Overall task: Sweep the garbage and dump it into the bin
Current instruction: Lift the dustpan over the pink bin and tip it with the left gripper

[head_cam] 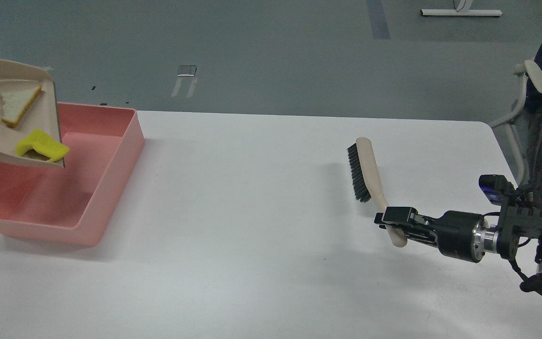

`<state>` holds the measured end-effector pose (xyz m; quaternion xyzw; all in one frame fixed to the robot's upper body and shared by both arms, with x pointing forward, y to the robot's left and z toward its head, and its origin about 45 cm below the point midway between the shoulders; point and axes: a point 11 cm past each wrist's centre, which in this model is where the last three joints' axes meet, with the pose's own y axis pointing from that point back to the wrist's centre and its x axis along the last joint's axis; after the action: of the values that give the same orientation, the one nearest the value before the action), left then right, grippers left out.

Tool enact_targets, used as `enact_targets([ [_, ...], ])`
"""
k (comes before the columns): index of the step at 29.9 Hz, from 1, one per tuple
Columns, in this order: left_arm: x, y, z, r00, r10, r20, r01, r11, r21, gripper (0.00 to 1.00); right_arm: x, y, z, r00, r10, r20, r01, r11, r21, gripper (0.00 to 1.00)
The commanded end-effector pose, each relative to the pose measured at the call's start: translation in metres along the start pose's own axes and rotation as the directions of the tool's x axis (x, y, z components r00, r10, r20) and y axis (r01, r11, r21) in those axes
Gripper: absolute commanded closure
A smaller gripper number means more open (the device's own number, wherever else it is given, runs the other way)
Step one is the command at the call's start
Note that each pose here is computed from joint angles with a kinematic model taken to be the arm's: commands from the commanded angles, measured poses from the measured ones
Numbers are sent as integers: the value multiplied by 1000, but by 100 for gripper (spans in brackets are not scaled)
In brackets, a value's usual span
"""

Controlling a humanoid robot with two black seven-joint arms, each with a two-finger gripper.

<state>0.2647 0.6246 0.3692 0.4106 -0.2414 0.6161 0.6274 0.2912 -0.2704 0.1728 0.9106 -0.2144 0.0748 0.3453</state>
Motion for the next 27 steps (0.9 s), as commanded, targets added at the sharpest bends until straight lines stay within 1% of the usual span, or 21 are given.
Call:
enact_targets([
  [1, 4, 0, 2, 989, 7, 148, -8, 1000, 8, 100, 0, 0, 0, 1000, -1, -1, 1, 1000, 1, 98],
  [2, 6, 1, 3, 980, 12, 197, -14, 1000, 11, 100, 0, 0, 0, 1000, -1, -1, 1, 1000, 1, 98],
  [5, 10, 1, 6, 964, 8, 265, -12, 1000, 11, 100, 0, 0, 0, 1000, -1, -1, 1, 1000, 1, 98],
  [10, 14, -2, 15, 973, 36, 227, -32, 999, -21, 100, -2, 0, 1, 1000, -3, 3, 3, 1000, -1, 98],
  [12, 15, -3, 16, 985, 51, 167, -47, 998, -29, 100, -2, 0, 1, 1000, -3, 3, 3, 1000, -1, 98],
  [13, 17, -3, 18, 993, 61, 98, -57, 998, -37, 100, -2, 0, 1, 1000, -3, 4, 3, 1000, -1, 98],
  [15, 17, -3, 19, 998, 58, 19, -57, 997, -45, 100, -2, 0, 1, 1000, -3, 4, 3, 1000, -1, 98],
  [17, 22, -4, 28, 987, 52, -150, -65, 994, -83, 100, -2, 0, 2, 1000, -3, 5, 3, 1000, -3, 98],
  [18, 24, -5, 32, 980, 49, -192, -69, 992, -102, 100, -2, 0, 2, 1000, -3, 5, 3, 1000, -3, 98],
  [19, 28, -7, 42, 964, 31, -264, -71, 987, -143, 100, -2, 0, 2, 1000, -3, 5, 3, 1000, -3, 98],
  [21, 31, -9, 53, 948, 4, -319, -67, 980, -189, 100, -2, 0, 2, 1000, -3, 5, 3, 1000, -3, 98],
  [23, 30, -13, 74, 922, -59, -382, -51, 961, -272, 100, -2, 0, 2, 1000, -4, 5, 4, 1000, -3, 98],
  [25, 20, -18, 100, 881, -143, -451, -38, 929, -369, 100, -4, 0, 3, 1000, -7, 8, 7, 1000, -5, 98],
  [27, 3, -21, 117, 856, -206, -473, -17, 905, -425, 100, -6, 0, 5, 1000, -11, 13, 11, 1000, -7, 98],
])
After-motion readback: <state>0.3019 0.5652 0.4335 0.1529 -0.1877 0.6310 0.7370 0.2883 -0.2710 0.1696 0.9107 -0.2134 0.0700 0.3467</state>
